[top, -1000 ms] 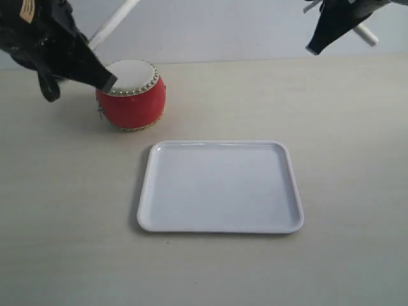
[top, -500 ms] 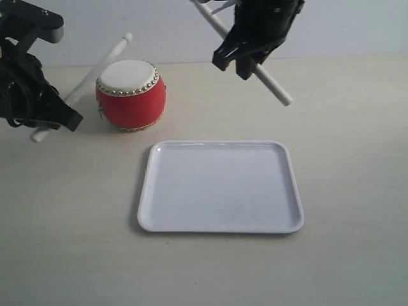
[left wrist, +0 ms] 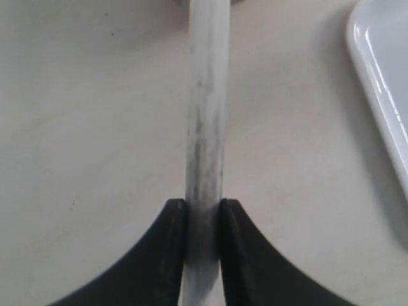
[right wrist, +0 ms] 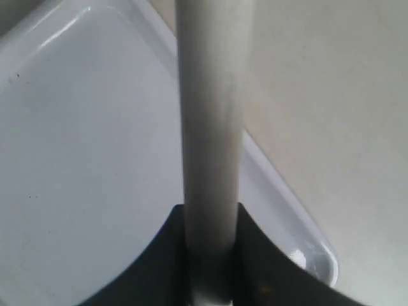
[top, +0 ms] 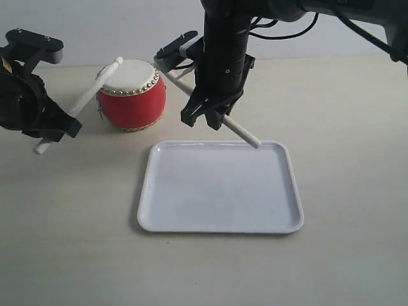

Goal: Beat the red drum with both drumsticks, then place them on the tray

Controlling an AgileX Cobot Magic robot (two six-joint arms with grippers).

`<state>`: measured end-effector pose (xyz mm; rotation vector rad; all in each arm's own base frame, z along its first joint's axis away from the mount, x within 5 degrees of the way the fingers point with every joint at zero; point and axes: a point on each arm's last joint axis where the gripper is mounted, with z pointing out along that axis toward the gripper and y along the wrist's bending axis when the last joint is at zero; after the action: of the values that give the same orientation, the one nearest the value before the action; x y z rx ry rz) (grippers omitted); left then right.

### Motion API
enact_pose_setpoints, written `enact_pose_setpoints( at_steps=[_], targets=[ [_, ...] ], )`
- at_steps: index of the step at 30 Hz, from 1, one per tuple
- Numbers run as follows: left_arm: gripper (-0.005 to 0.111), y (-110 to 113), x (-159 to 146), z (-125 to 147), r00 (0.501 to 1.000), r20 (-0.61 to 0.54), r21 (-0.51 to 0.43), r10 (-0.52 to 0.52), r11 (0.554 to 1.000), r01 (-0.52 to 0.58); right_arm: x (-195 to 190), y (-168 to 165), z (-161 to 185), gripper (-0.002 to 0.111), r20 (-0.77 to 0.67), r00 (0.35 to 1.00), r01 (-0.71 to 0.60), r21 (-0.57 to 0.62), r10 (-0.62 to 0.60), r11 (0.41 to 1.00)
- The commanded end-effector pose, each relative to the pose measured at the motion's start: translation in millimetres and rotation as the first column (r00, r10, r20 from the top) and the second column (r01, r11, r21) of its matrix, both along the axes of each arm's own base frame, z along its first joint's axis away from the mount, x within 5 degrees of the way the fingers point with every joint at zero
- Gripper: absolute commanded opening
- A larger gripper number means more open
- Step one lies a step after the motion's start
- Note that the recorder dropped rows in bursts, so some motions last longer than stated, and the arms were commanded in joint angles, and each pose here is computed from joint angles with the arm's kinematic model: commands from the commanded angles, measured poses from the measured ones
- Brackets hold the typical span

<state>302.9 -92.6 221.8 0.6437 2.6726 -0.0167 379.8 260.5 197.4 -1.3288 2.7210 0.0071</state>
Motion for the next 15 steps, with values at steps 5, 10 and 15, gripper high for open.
enact_pose_setpoints(
  at_steps=[5,10,15],
  targets=[
    [0.0,6,-17,28,0.998,0.067,-0.031,0.015,0.999,-0.013,19,15,11,0.0,0.072,0.997,-0.008,0.063,0.004,0.998],
    [0.0,10,-30,19,0.998,0.06,-0.038,0.033,0.999,-0.03,30,23,-3,0.0,0.079,0.997,-0.007,0.069,0.001,0.998],
    [0.0,11,-33,8,0.997,0.068,-0.042,0.034,0.999,-0.031,35,26,-21,0.0,0.058,0.998,-0.009,0.054,0.006,0.999]
  ],
)
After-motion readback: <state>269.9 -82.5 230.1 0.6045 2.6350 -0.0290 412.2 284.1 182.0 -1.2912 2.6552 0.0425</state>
